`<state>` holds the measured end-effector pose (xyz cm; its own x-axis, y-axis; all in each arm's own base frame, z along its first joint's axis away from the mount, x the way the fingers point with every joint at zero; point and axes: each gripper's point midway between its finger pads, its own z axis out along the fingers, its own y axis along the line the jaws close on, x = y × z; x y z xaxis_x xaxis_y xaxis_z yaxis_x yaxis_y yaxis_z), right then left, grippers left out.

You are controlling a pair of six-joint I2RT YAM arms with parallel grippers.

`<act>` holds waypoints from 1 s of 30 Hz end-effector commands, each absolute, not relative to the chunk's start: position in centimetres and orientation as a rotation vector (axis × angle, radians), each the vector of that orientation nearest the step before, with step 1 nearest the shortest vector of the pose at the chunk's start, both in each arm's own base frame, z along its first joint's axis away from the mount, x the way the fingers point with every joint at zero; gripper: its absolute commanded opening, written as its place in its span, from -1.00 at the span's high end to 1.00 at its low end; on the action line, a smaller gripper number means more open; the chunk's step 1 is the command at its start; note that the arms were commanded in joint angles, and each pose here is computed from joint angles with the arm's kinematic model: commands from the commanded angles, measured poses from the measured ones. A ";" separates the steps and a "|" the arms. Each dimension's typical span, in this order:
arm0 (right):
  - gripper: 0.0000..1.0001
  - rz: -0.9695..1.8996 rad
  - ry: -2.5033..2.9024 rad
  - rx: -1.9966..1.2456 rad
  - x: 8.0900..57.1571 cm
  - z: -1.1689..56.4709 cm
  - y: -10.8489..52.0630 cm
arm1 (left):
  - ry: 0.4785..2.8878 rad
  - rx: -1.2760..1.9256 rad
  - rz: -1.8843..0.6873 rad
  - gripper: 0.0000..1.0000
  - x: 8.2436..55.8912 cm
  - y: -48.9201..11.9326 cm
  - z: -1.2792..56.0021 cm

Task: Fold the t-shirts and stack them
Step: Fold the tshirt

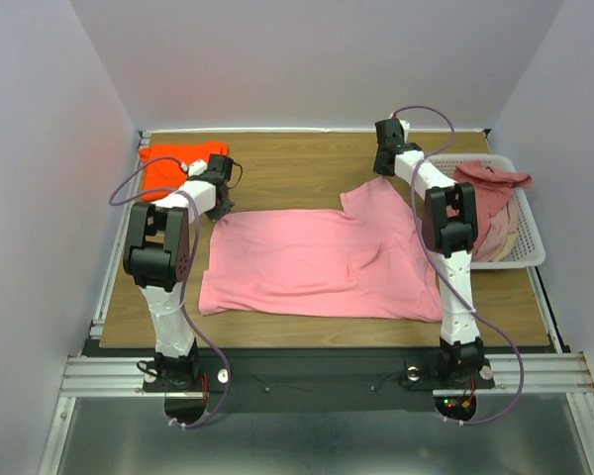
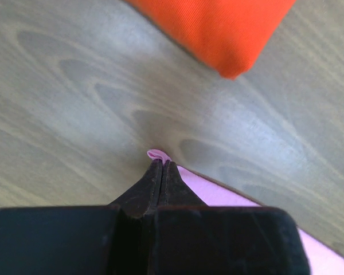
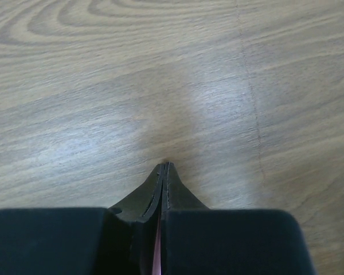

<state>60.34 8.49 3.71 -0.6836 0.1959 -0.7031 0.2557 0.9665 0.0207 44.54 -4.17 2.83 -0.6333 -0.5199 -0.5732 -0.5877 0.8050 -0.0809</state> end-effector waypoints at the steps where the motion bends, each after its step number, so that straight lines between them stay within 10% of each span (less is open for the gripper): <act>1: 0.99 -0.021 2.325 0.240 59.8 6.4 9.7 | 2.398 -0.794 0.139 1.00 43.1 -3.8 4.5; 19: 0.99 0.019 2.233 0.177 57.2 10.8 9.6 | 2.373 -0.748 0.072 1.00 42.0 -4.7 6.1; 25: 0.08 -0.011 2.243 0.195 59.4 8.3 9.6 | 2.386 -0.737 0.069 1.00 42.3 -4.9 5.7; 30: -0.01 -0.063 2.210 0.197 61.9 7.7 9.2 | 2.383 -0.736 0.077 1.00 42.5 -4.9 5.6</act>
<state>59.72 9.50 7.11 -0.6394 0.1360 -0.7567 0.1484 0.9876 0.0521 42.00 -4.87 4.34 -0.6562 -0.5016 -0.5638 -0.5375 0.8350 -0.1173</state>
